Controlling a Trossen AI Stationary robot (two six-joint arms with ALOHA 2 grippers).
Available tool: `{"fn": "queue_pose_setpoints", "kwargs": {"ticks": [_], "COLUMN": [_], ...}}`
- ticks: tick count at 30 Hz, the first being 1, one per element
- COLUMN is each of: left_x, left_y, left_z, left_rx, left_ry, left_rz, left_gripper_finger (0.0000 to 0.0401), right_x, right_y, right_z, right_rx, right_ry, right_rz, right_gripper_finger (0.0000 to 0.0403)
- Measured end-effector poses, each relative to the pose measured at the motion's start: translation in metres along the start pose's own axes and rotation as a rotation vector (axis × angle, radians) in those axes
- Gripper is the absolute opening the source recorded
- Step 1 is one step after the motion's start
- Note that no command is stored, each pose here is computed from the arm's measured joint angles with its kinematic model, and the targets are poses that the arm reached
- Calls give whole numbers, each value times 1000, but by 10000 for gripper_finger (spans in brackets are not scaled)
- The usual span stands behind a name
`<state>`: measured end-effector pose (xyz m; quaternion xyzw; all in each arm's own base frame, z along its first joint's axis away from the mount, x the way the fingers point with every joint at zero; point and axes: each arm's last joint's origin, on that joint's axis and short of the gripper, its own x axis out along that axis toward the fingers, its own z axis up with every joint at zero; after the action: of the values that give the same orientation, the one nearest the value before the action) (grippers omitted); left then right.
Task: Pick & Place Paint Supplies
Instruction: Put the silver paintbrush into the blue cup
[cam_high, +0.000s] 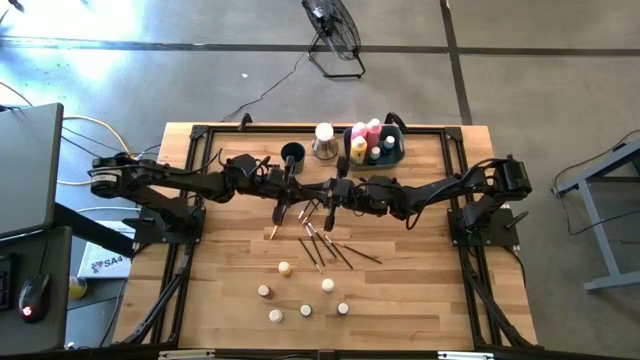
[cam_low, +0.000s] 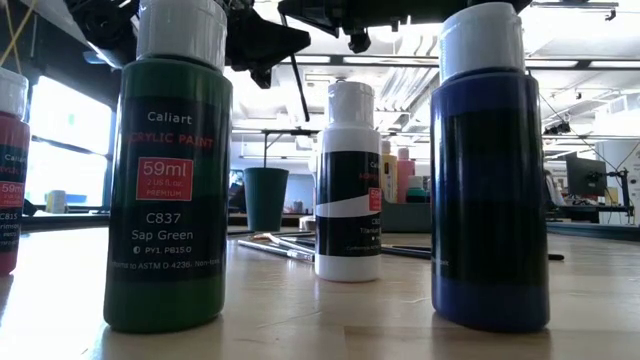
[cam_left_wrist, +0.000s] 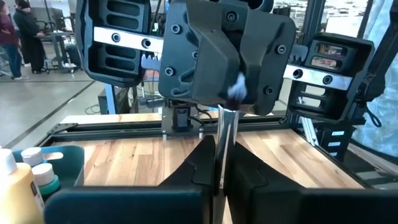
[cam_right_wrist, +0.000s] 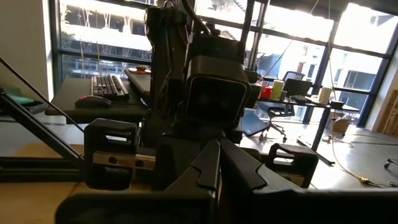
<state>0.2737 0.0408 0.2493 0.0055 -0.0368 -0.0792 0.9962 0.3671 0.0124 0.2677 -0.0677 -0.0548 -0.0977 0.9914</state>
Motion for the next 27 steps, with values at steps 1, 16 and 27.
{"fn": "queue_pose_setpoints", "kwargs": {"ticks": [1, 16, 27], "left_x": [0, 0, 0], "left_y": [0, 0, 0], "left_z": [0, 0, -1], "left_rx": [0, 4, 5], "left_ry": [0, -2, 6], "left_rz": [0, 1, 4], "left_gripper_finger": [10, 14, 11], "right_x": [0, 0, -2], "right_y": [0, 0, -1], "right_z": [0, 1, 6], "right_rx": [0, 29, 23], "right_ry": [0, -9, -16], "right_rz": [0, 1, 7], "right_gripper_finger": [3, 3, 83]}}
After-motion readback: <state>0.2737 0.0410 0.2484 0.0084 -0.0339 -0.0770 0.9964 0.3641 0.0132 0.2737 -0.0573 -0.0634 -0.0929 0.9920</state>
